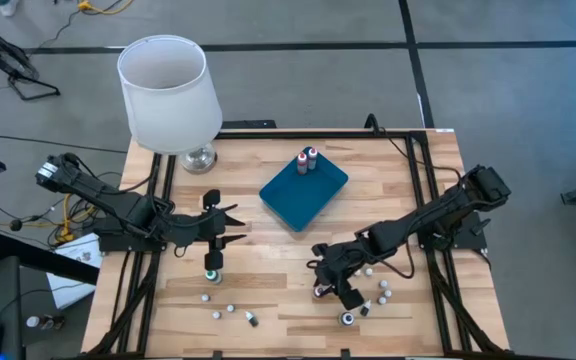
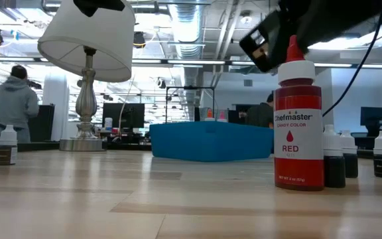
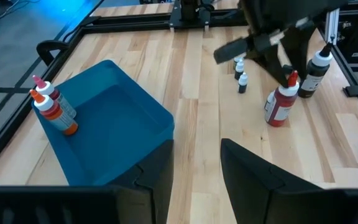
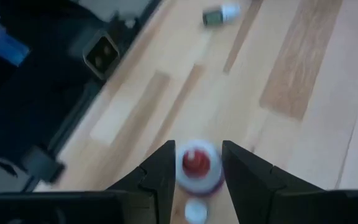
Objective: Pick & Place food coloring
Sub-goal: Put the large red food coloring bottle into the blue container
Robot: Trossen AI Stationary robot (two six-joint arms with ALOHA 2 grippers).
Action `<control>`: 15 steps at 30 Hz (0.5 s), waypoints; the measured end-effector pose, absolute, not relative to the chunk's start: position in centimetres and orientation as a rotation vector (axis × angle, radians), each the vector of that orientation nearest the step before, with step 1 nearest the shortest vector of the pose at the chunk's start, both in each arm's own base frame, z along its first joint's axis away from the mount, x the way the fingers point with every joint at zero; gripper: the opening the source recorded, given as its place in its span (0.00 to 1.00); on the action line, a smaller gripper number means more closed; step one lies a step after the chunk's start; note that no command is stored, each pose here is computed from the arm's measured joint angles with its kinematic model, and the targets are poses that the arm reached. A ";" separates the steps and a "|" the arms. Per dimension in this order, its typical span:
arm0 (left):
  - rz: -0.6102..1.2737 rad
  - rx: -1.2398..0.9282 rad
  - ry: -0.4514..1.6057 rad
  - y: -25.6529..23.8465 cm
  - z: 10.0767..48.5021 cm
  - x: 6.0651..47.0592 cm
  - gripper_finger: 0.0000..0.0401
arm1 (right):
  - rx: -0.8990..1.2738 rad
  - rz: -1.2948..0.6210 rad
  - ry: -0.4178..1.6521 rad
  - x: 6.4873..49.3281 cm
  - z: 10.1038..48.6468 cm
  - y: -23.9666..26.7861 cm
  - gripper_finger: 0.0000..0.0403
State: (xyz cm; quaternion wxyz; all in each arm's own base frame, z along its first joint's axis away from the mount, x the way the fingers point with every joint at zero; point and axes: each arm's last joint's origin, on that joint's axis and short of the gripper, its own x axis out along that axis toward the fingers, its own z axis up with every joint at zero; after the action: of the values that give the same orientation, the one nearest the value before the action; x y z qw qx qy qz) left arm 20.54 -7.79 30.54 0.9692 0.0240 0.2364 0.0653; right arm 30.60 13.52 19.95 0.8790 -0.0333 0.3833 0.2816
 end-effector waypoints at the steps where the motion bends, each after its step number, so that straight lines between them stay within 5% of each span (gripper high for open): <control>1: 0.132 0.048 0.478 -7.8 30.5 20.5 0.31 | -0.069 0.587 0.800 30.6 19.9 13.5 0.30; 15: 0.132 0.047 0.477 -7.8 30.6 20.5 0.31 | -0.068 0.581 0.840 30.5 19.5 13.2 0.30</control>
State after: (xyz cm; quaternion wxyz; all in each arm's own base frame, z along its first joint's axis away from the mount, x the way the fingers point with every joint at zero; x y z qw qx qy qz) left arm 20.54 -7.79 30.55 0.9693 0.0233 0.2360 0.0655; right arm 30.50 13.23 19.51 0.8718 -0.0323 0.4019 0.2780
